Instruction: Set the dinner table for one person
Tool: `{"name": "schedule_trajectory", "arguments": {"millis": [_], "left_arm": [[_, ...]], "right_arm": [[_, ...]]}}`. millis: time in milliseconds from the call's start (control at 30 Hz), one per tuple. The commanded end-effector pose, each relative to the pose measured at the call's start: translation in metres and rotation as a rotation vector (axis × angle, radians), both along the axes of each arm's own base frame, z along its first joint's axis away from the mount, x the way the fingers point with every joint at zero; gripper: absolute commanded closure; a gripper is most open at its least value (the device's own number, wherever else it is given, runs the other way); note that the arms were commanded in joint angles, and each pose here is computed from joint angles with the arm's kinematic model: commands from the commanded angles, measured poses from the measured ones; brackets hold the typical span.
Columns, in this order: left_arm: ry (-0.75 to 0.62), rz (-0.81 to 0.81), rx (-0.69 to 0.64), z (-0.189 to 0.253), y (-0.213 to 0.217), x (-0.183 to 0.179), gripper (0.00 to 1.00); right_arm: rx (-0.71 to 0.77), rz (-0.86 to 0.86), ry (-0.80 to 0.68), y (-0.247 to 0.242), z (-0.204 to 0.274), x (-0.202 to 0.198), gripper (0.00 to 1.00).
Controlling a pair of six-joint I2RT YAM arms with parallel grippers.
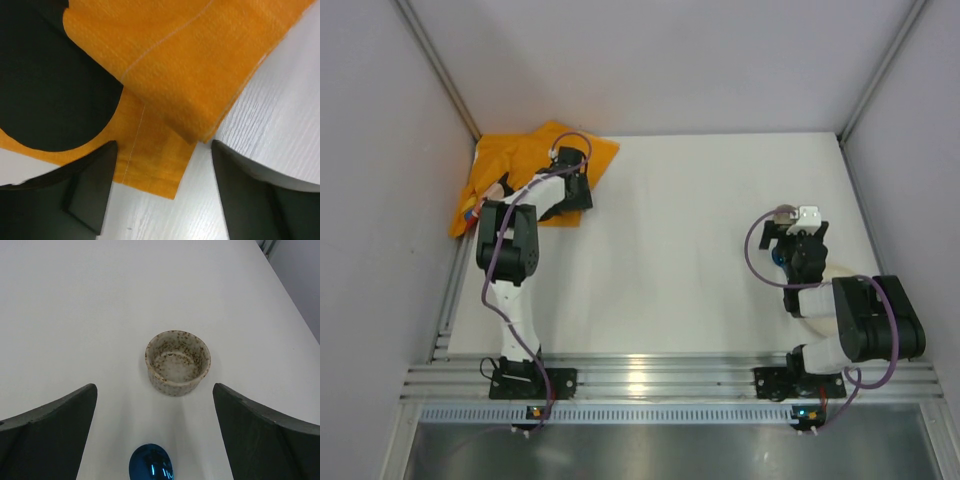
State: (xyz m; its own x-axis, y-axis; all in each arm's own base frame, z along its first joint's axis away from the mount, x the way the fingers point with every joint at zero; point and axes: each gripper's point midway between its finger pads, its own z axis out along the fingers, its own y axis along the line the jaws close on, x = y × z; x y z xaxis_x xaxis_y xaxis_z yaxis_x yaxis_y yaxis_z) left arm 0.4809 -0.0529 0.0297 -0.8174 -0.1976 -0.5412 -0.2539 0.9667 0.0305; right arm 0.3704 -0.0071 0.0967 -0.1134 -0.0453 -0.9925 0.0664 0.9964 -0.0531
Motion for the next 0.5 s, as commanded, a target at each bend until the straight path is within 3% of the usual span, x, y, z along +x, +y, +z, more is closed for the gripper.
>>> {"name": "schedule_trajectory", "arguments": {"millis": [0, 100, 200, 233, 300, 400, 433, 467], "left_arm": [[0.036, 0.012, 0.025, -0.008, 0.013, 0.004, 0.28], [0.079, 0.006, -0.003, -0.024, 0.01, 0.002, 0.39], [0.103, -0.013, -0.043, -0.03, 0.002, 0.0, 0.65], [0.106, -0.02, -0.054, -0.03, -0.001, -0.001, 0.8], [0.102, -0.035, -0.082, -0.024, -0.009, -0.003, 0.97], [0.072, -0.088, -0.089, -0.007, -0.026, -0.004, 1.0], [0.068, -0.126, -0.088, -0.004, -0.04, -0.006, 1.0], [0.06, -0.144, -0.09, 0.001, -0.049, -0.007, 1.0]], "right_arm": [[0.018, 0.002, -0.078, 0.001, 0.023, 0.011, 0.0], [0.032, 0.008, -0.077, 0.0, 0.023, 0.012, 0.0], [0.028, 0.001, -0.08, 0.001, 0.024, 0.012, 0.0], [0.03, -0.048, -0.085, -0.004, 0.027, 0.012, 0.0], [0.024, -0.128, -0.056, -0.013, 0.031, 0.01, 0.0], [-0.018, -0.151, 0.03, -0.005, 0.054, 0.02, 0.0], [0.083, -0.184, -0.022, -0.002, 0.087, 0.033, 0.0], [0.125, -0.213, 0.076, -0.002, 0.076, 0.029, 0.0]]}}
